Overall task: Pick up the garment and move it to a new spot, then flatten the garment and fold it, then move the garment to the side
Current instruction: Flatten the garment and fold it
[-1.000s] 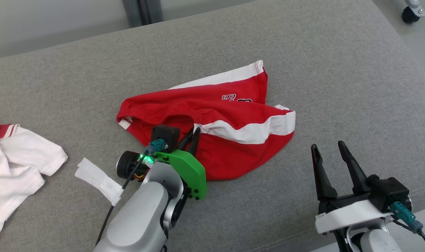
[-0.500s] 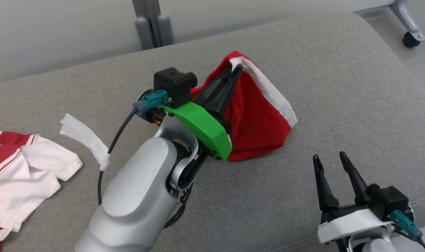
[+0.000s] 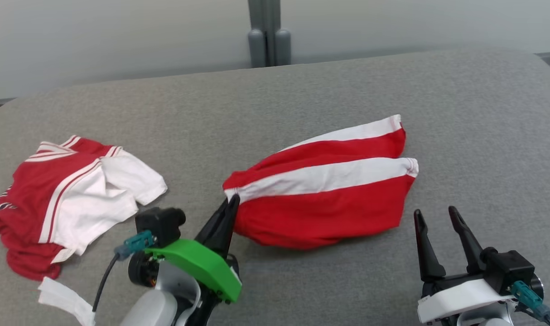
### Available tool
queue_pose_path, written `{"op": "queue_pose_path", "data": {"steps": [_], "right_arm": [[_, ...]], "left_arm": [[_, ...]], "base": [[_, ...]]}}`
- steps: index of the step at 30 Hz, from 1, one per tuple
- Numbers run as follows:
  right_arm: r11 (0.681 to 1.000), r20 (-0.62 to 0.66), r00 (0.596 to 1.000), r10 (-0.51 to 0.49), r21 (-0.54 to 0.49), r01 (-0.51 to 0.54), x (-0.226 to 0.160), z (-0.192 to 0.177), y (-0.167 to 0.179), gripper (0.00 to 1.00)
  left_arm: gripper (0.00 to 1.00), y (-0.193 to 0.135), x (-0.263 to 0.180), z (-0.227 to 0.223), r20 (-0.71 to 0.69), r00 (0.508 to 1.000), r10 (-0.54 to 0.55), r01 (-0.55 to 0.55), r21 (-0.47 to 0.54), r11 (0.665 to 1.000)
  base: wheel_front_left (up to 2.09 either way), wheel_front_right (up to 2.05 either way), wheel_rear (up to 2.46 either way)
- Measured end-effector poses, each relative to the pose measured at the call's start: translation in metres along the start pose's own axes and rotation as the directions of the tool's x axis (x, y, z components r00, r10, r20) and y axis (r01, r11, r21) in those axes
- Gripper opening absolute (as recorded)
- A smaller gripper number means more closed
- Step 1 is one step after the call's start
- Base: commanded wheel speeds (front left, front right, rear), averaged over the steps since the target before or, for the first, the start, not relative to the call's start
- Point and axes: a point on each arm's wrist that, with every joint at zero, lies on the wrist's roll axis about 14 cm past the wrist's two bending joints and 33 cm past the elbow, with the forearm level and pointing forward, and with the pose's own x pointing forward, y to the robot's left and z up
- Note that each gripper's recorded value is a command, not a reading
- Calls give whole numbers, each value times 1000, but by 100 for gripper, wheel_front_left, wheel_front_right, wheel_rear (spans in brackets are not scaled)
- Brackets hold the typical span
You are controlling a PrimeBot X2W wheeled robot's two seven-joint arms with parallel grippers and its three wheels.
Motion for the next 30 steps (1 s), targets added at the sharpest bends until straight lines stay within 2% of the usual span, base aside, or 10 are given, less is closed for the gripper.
{"op": "queue_pose_path", "data": {"steps": [6,9,12,18,28,30], "right_arm": [[991,-57,990,128,53,-125,20,-20,34,100],[984,-53,985,165,79,-160,36,-19,36,100],[971,-105,972,210,139,-195,45,-35,41,100],[945,-219,923,317,152,-288,57,-59,42,100],[909,-301,872,385,287,-302,69,-75,52,99],[904,-319,859,400,290,-314,68,-79,55,48]], "left_arm": [[0,61,-32,-23,-33,986,161,-162,-39,986],[0,79,-43,-27,-28,976,214,-215,-42,976],[0,94,-51,-27,-13,966,259,-259,-39,965],[0,109,-59,-29,-4,953,303,-303,-35,952],[0,112,-56,-34,-5,950,312,-312,-38,949],[0,112,-55,-35,-4,950,311,-311,-39,950]], "base": [[0,0,0],[0,0,0],[0,0,0],[0,0,0],[0,0,0],[0,0,0]]}}
